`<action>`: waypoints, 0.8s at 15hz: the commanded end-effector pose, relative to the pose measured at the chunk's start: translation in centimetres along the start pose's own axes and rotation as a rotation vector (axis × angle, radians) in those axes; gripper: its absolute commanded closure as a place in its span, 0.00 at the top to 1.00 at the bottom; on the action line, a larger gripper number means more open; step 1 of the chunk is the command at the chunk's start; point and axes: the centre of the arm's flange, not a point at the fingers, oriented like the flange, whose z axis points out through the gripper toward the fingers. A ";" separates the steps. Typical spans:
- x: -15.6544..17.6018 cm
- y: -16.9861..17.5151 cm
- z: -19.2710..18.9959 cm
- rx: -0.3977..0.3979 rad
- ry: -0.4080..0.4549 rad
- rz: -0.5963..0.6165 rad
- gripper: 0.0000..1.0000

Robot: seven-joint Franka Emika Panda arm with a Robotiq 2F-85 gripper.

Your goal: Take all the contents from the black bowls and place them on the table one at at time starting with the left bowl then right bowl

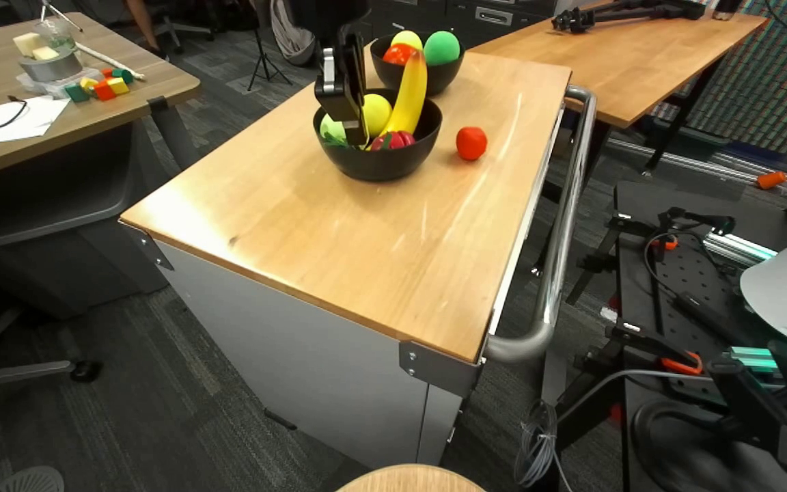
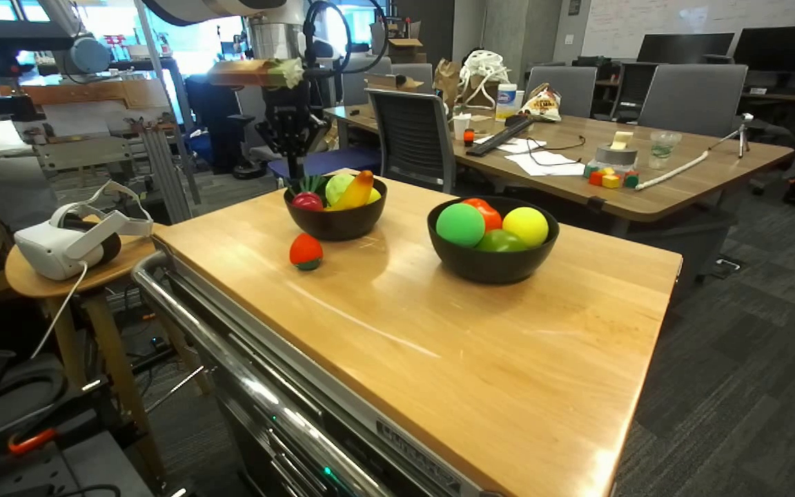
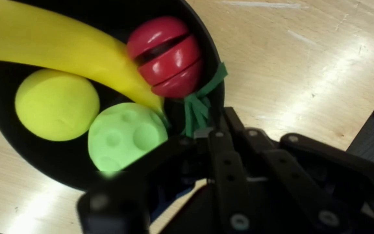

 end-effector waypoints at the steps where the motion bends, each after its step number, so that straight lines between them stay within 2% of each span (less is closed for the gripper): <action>1: 0.1 -0.6 -3.2 -0.067 0.023 -0.038 0.07; 5: -0.5 -2.0 -8.8 -0.209 0.088 -0.100 0.05; 10: -1.3 -3.1 -13.2 -0.228 0.121 -0.109 0.05; 12: -1.5 -3.1 -13.7 -0.229 0.104 -0.105 0.06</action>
